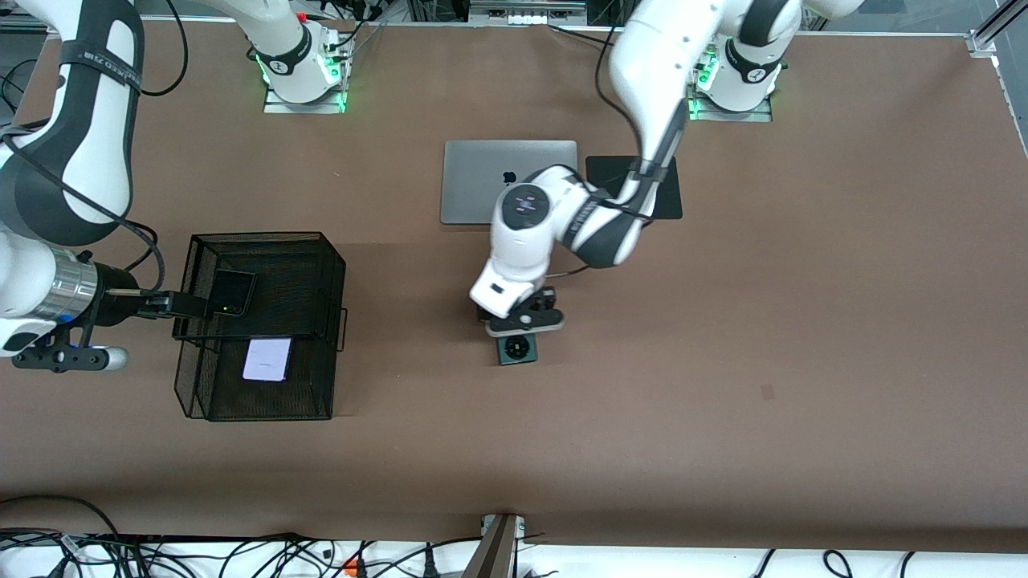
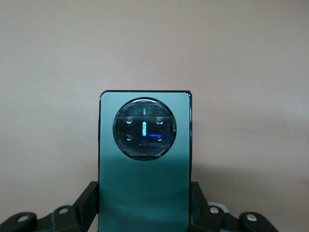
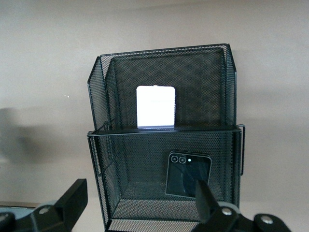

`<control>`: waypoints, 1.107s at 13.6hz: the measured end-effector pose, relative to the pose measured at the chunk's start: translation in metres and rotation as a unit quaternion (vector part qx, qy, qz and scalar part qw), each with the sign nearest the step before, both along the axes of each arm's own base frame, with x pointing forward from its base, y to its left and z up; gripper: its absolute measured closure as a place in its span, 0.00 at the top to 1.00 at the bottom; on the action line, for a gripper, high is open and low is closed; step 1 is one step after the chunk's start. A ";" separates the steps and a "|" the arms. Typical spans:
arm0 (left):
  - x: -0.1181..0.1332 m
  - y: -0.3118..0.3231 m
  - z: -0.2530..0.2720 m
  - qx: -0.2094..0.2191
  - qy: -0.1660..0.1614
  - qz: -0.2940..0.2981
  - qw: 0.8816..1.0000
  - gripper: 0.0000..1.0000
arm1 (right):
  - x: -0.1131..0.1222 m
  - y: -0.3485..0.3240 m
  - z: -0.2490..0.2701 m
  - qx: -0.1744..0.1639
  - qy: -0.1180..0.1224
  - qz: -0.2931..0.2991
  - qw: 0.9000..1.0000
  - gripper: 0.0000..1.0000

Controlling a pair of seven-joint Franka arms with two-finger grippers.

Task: Place phones with both arms
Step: 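Set the green phone mid-table with the left gripper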

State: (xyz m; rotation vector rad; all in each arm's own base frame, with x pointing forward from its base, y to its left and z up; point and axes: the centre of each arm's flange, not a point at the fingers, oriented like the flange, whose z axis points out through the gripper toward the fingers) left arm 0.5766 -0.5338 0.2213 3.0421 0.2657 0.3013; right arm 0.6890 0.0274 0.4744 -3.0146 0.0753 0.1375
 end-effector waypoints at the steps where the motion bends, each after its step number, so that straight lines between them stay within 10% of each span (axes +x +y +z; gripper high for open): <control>1: -0.007 -0.011 -0.011 0.005 -0.002 -0.004 1.000 0.79 | 0.000 0.003 0.000 0.000 0.001 0.000 1.000 0.99; 11: -0.073 -0.071 -0.056 0.033 -0.007 -0.040 0.999 0.79 | -0.001 0.005 0.000 0.000 0.001 0.001 1.000 0.99; 15: -0.053 -0.063 -0.033 0.039 -0.027 -0.031 0.998 1.00 | -0.001 0.005 0.000 0.000 0.001 0.001 1.000 0.99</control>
